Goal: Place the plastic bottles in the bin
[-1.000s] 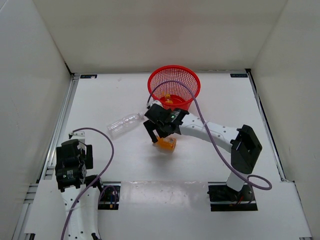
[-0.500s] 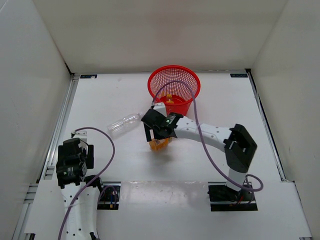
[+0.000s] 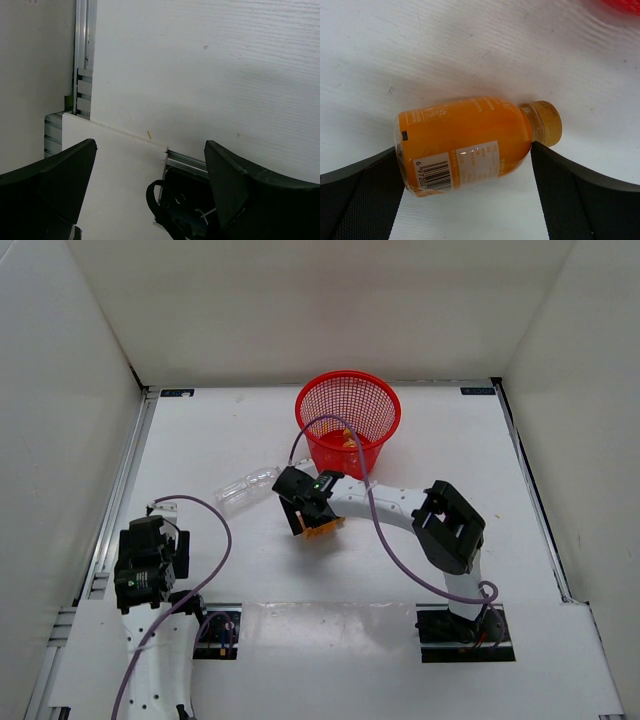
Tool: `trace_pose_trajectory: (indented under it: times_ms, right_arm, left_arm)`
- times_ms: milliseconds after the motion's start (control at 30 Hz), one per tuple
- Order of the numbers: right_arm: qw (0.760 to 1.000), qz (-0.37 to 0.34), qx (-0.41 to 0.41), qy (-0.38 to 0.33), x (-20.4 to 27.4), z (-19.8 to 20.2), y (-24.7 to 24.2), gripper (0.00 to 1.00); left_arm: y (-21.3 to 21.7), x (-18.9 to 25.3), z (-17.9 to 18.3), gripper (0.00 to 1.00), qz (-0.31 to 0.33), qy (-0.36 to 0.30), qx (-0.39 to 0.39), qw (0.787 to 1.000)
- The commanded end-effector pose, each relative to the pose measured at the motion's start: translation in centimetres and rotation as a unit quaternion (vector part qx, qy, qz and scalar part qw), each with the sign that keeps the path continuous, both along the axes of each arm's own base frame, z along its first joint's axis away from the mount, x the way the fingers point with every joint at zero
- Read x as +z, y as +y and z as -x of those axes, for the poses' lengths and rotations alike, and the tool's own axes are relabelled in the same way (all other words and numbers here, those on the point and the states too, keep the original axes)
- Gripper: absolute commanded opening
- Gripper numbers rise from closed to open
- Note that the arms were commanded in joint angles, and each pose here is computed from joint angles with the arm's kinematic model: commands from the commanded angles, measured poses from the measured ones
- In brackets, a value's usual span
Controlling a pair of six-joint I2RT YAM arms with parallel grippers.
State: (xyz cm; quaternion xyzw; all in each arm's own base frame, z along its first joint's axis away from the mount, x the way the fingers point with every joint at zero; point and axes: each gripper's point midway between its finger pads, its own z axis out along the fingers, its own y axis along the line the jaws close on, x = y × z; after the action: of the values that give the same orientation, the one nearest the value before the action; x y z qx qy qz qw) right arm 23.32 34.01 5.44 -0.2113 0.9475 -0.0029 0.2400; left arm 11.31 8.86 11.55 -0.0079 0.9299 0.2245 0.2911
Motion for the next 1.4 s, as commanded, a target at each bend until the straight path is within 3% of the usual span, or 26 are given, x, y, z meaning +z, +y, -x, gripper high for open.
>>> trace_pose_trajectory:
  times_ms: [0, 167, 433, 667, 767, 800, 900, 1033, 1167, 1367]
  right_arm:
    - [0.999, -0.008, 0.03, 0.016, -0.3, 0.2, 1.2, 0.99]
    - [0.999, -0.033, 0.01, 0.039, -0.1, 1.3, 1.4, 0.99]
    - [0.995, -0.096, 0.026, -0.002, 3.7, 2.4, 0.7, 0.99]
    - [0.983, -0.172, -0.055, -0.011, 6.9, 2.9, 0.2, 0.99]
    - [0.971, -0.2, -0.128, 0.025, 6.7, 3.8, 0.4, 0.99]
    - [0.957, -0.22, -0.187, 0.039, 6.9, 3.6, 0.4, 0.99]
    - [0.93, -0.225, -0.278, 0.082, 5.7, 3.9, -0.1, 0.99]
    - [0.916, -0.214, -0.331, 0.081, 4.8, 3.3, -0.8, 0.99]
    - [0.9, -0.214, -0.37, 0.087, 4.0, 1.6, -1.0, 0.99]
    - [0.895, -0.181, -0.38, 0.146, 0.6, 2.1, -0.1, 0.99]
  left_arm:
    - [0.3, 0.2, -0.4, 1.0, -0.011, -0.002, -0.001, 1.0]
    - [0.2, 0.2, -0.4, 1.0, -0.011, -0.002, -0.005, 1.0]
    - [0.2, 0.3, -0.5, 1.0, -0.014, -0.001, -0.007, 1.0]
    - [0.2, 0.0, -0.5, 1.0, -0.014, -0.001, -0.007, 1.0]
    - [0.2, 0.0, -0.5, 1.0, -0.014, -0.001, -0.007, 1.0]
    - [0.2, 0.0, -0.5, 1.0, -0.014, -0.001, -0.007, 1.0]
    - [0.2, 0.0, -0.5, 1.0, -0.014, -0.001, -0.007, 1.0]
    - [0.1, 0.4, -0.7, 1.0, -0.015, -0.006, -0.011, 1.0]
    - [0.1, 0.4, -0.7, 1.0, -0.015, -0.006, -0.011, 1.0]
    - [0.1, 0.4, -0.7, 1.0, -0.012, -0.008, -0.008, 1.0]
